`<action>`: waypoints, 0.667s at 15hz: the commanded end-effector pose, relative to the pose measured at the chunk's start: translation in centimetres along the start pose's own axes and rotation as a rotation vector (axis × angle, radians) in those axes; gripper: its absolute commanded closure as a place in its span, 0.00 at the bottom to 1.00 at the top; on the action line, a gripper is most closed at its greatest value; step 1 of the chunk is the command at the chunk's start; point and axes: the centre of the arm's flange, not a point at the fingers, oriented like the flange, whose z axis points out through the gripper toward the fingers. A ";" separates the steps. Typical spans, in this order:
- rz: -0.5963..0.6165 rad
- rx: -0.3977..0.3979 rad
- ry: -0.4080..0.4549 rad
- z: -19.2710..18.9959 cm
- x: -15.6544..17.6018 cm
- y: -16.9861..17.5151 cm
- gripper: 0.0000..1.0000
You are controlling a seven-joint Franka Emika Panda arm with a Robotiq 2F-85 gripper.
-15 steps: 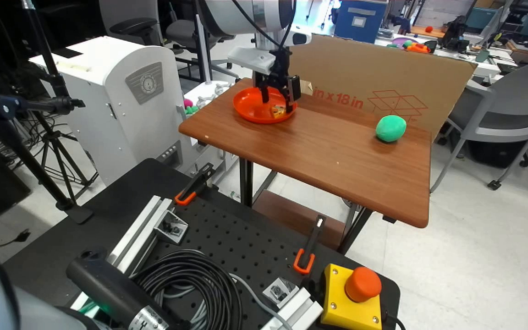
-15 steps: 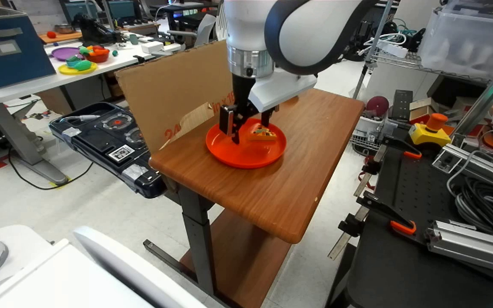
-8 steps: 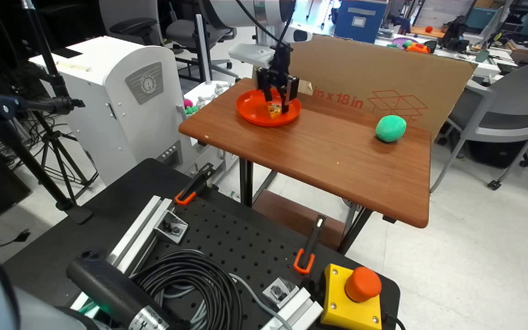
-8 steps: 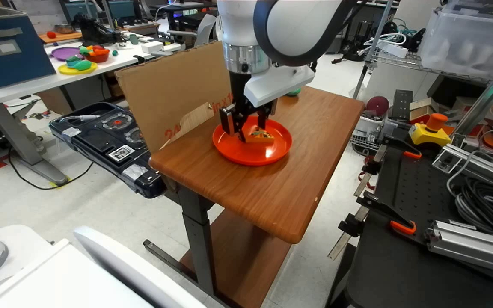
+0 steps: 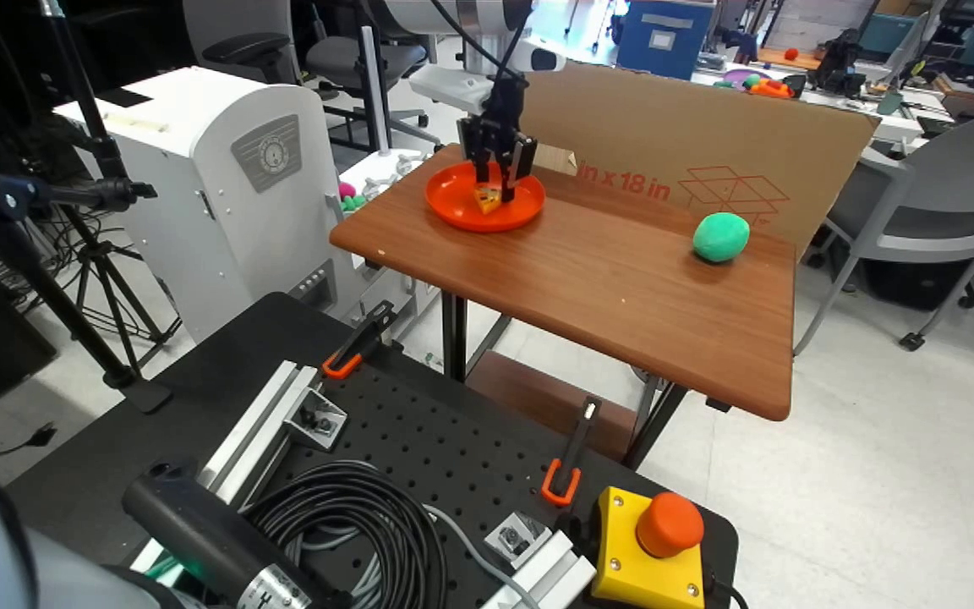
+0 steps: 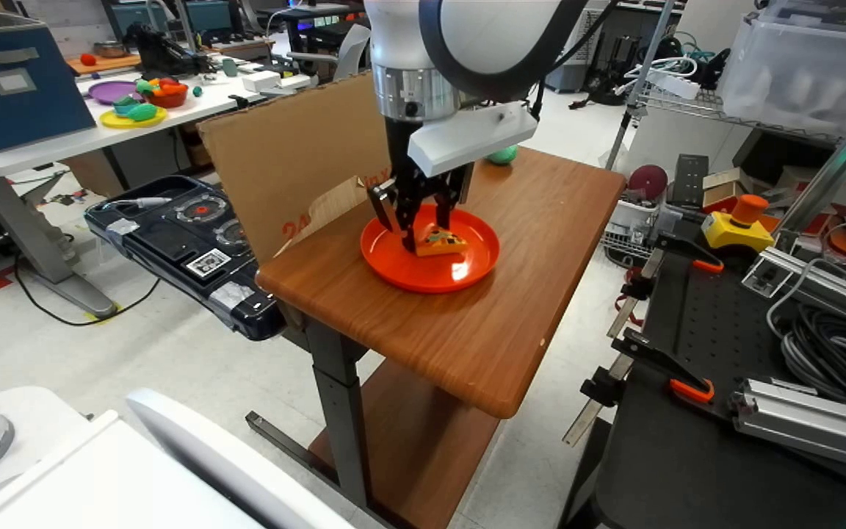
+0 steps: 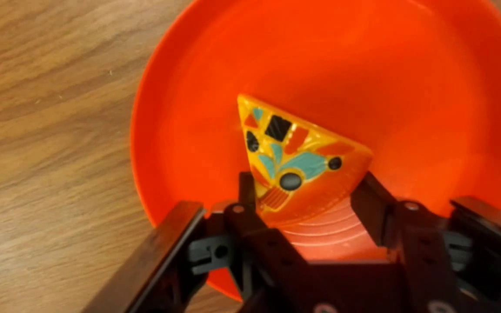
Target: Pick the pizza on the plate and put it on the table
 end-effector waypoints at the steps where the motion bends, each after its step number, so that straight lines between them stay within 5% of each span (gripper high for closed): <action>1: -0.024 0.074 -0.031 -3.6 -1.9 0.1 0.69; 6: 0.022 0.117 0.018 -7.7 -2.7 3.0 0.69; 10: 0.131 0.102 0.031 -8.7 0.1 9.0 0.69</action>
